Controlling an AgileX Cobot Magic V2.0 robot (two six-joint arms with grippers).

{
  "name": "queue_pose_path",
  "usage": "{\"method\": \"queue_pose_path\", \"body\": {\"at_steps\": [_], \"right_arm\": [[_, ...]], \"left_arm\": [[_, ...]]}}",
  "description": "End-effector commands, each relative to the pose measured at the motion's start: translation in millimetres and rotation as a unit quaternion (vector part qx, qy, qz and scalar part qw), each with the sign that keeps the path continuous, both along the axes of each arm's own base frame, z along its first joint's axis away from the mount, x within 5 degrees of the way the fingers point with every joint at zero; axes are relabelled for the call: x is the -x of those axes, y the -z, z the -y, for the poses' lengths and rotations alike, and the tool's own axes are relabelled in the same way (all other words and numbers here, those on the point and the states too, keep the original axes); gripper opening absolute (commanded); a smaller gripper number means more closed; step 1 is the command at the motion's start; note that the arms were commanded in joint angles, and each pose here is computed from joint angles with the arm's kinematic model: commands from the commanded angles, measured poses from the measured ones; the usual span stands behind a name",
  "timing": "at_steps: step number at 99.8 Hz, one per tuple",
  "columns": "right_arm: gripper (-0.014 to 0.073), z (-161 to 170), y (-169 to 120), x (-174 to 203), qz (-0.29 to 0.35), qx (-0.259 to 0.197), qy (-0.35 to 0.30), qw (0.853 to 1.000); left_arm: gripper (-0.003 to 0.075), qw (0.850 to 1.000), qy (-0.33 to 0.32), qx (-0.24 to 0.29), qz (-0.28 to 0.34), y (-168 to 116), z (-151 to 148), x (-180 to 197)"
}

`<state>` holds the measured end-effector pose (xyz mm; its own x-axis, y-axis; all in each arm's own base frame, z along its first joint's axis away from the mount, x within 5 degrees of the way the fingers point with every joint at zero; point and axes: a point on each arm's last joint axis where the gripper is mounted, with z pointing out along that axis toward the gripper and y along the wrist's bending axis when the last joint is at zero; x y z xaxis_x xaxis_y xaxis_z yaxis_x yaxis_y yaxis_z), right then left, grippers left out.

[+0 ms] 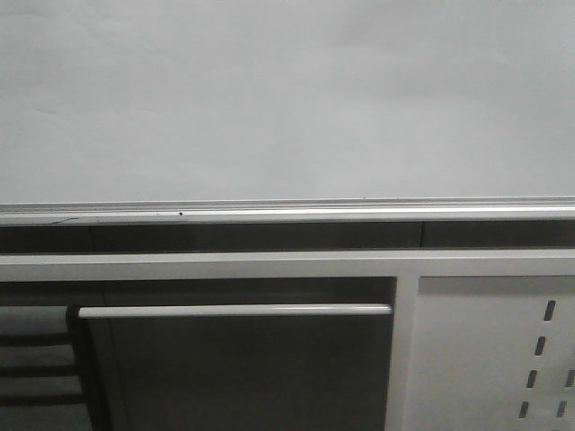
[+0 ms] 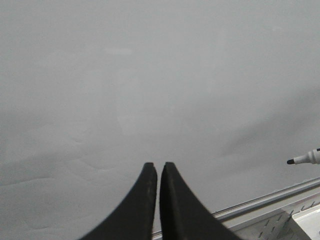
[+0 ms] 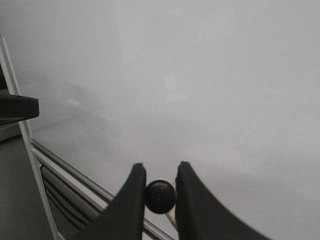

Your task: Write number 1 on whiteboard

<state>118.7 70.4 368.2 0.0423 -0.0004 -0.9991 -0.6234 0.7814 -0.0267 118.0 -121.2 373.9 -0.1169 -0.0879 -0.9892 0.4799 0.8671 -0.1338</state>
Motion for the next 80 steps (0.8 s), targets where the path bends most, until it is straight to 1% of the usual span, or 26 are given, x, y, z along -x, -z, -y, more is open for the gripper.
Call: {"method": "queue_pose_path", "body": {"at_steps": [1,18,27,35,44,61,80], "right_arm": [[-0.0059,-5,-12,-7,0.022,-0.002,-0.011,1.0],[-0.0059,-15,-8,-24,0.017,0.033,-0.005,0.999],[-0.0059,-22,-8,-31,0.014,0.043,-0.014,0.999],[-0.0059,-26,-9,-38,0.017,0.058,-0.006,0.998],[-0.0059,-29,-11,-47,0.014,0.062,0.007,0.998],[-0.0059,-33,-18,-54,0.026,0.072,0.007,0.997],[-0.0059,-36,-18,-62,0.022,0.079,0.008,0.997]], "left_arm": [[-0.002,1.0,-0.001,0.008,0.021,-11,-2,1],[-0.002,1.0,-0.006,0.006,0.024,-11,-3,1],[-0.002,1.0,-0.008,0.006,0.024,-11,-3,1],[-0.002,1.0,-0.011,0.005,0.024,-11,-4,1],[-0.002,1.0,-0.016,0.005,0.024,-11,-5,0],[-0.002,1.0,-0.017,0.004,0.024,-11,-5,0],[-0.002,0.999,-0.017,0.003,0.028,-12,-5,0]]}}
